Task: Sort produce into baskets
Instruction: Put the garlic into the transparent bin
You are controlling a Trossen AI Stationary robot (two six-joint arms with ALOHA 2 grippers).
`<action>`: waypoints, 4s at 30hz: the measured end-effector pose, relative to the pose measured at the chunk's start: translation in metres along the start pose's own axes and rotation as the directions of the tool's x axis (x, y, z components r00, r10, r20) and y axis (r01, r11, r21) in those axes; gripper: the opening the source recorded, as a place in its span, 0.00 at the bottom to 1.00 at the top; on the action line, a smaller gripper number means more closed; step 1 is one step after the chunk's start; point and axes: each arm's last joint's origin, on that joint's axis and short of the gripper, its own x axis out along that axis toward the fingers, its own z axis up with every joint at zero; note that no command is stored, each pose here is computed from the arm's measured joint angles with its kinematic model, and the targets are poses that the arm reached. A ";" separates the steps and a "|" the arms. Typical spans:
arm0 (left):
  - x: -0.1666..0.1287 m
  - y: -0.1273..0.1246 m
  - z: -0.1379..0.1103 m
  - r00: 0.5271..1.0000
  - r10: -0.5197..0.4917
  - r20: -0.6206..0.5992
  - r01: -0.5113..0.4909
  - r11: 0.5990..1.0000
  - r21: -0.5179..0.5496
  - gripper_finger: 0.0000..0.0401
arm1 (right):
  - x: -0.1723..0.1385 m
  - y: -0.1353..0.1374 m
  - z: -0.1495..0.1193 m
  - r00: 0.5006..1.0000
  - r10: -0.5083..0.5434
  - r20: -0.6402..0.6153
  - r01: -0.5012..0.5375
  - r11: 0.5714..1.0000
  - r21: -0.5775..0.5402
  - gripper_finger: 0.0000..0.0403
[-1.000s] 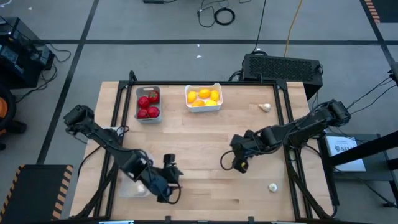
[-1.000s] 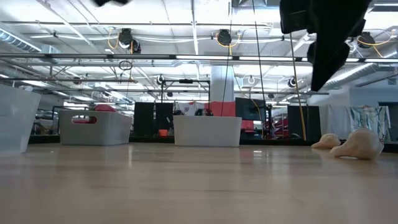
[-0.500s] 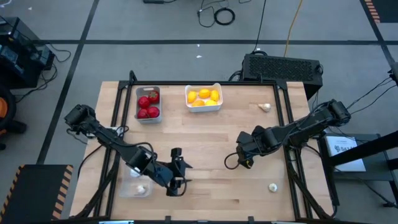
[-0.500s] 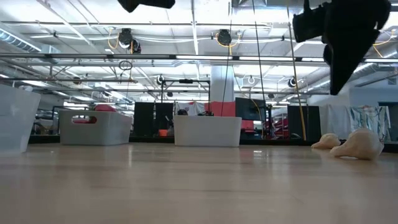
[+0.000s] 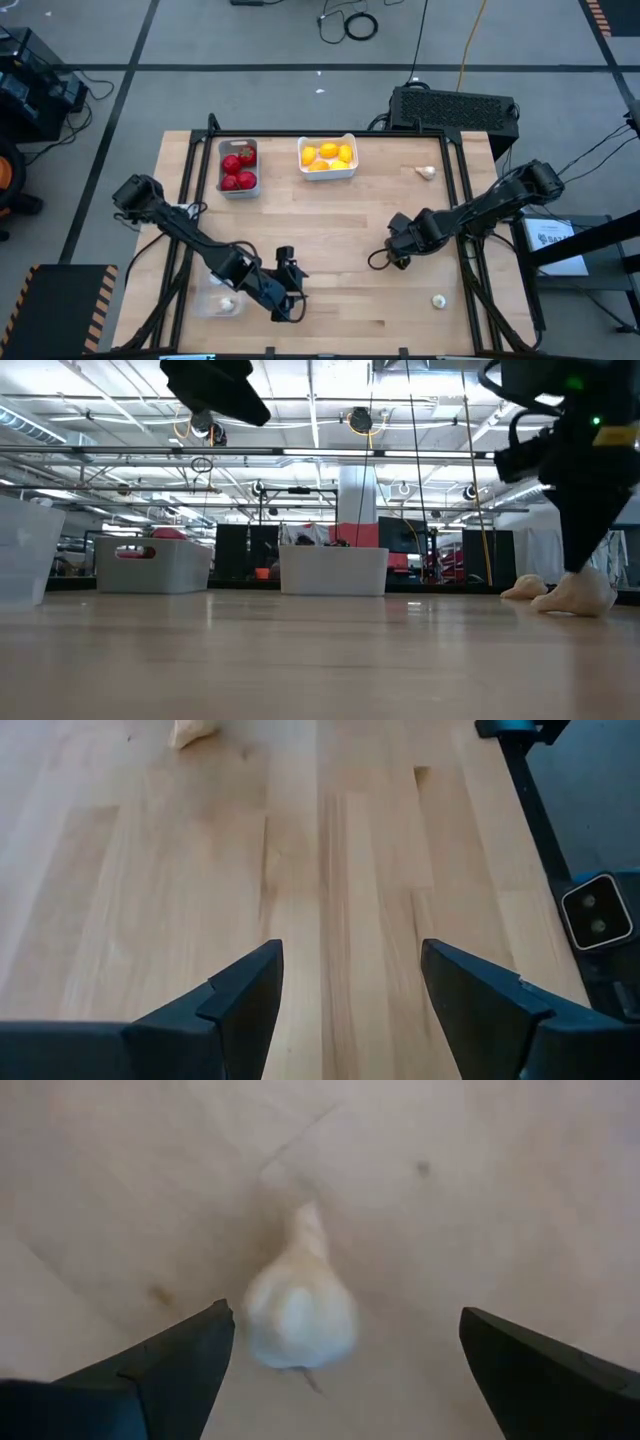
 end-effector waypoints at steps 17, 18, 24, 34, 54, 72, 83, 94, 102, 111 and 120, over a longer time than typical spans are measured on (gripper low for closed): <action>0.002 0.002 0.000 1.000 0.004 -0.003 -0.004 1.000 0.003 0.61 | 0.035 -0.003 -0.008 0.993 0.110 0.041 -0.112 0.993 0.034 0.86; 0.002 0.002 0.000 1.000 0.004 -0.003 -0.004 1.000 0.005 0.61 | 0.036 -0.003 -0.008 0.993 0.110 0.051 -0.112 0.993 0.035 0.84; 0.002 0.002 0.000 1.000 0.004 -0.003 -0.004 1.000 0.024 0.61 | 0.037 -0.003 -0.007 0.991 0.118 0.064 -0.120 0.992 0.036 0.71; 0.001 0.003 -0.001 1.000 0.011 -0.021 -0.009 0.996 0.084 0.61 | 0.036 0.004 -0.004 0.979 0.183 0.094 -0.185 0.983 0.010 0.45; -0.052 0.021 0.004 0.997 0.005 -0.079 0.001 0.998 0.070 0.61 | -0.003 0.057 0.020 0.587 0.706 0.396 -0.652 0.702 -0.286 0.44; -0.119 0.051 0.007 0.985 0.172 0.018 -0.173 0.985 0.023 0.61 | -0.052 0.157 0.066 0.188 0.806 0.561 -0.519 0.566 -0.641 0.44; -0.121 0.056 -0.002 0.972 0.225 -0.060 -0.224 0.974 0.032 0.61 | -0.048 0.266 0.114 0.161 0.866 0.474 -0.312 0.500 -0.808 0.44; -0.122 0.060 -0.007 0.955 0.283 -0.093 -0.280 0.959 0.041 0.61 | 0.000 0.323 0.164 0.077 0.838 0.540 -0.308 0.535 -0.787 0.44; -0.122 0.060 -0.005 0.955 0.287 -0.080 -0.285 0.958 0.034 0.61 | 0.038 0.338 0.191 0.055 0.811 0.583 -0.378 0.557 -0.739 0.44; -0.122 0.060 -0.005 0.956 0.284 -0.074 -0.283 0.959 0.029 0.61 | 0.052 0.326 0.210 0.132 0.792 0.596 -0.440 0.586 -0.680 0.56; -0.122 0.059 -0.005 0.957 0.281 -0.079 -0.281 0.960 0.004 0.61 | 0.050 0.325 0.210 0.174 0.806 0.566 -0.450 0.576 -0.682 0.72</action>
